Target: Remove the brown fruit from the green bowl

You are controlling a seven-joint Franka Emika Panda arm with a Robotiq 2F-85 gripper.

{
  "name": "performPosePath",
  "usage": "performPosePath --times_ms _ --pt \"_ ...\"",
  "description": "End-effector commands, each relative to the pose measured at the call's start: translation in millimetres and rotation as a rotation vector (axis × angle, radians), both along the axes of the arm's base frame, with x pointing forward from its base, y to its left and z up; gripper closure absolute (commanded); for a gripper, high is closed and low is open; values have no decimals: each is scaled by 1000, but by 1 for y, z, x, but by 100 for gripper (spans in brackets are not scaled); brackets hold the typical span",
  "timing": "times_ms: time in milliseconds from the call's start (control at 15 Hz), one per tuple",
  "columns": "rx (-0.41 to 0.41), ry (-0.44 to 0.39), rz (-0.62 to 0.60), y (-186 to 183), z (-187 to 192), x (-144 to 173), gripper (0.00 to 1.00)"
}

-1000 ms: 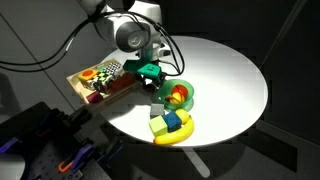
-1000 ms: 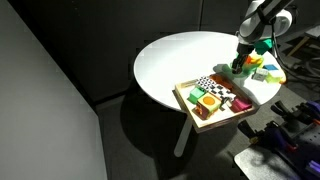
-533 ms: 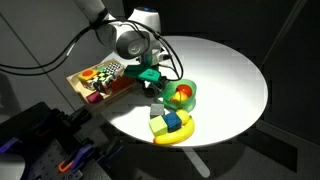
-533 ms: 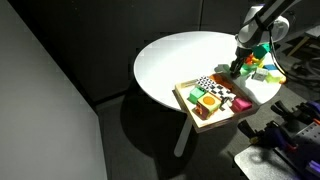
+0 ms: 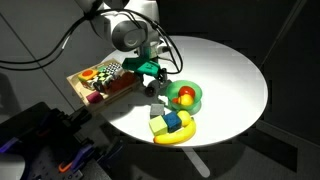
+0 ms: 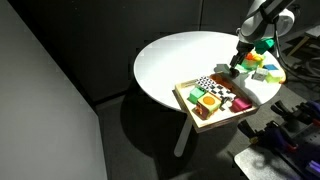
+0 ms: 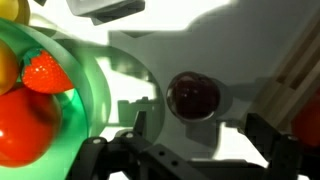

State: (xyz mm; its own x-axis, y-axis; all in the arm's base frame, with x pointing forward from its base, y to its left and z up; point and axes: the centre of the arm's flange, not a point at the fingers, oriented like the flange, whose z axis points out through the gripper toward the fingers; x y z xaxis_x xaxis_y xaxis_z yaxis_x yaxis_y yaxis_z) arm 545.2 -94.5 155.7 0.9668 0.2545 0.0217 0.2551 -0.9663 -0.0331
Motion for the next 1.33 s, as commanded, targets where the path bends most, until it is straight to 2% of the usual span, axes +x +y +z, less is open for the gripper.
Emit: performPosePath --times_ms 0,200,467,867,1267 --pt "20 -35 -5 -2 33 -14 0" --pt "21 -21 -33 1 45 -19 0" --pt "9 40 -98 6 59 -36 0" --pt "-54 47 -269 17 89 -67 0" --pt "-97 143 -364 27 109 -93 0"
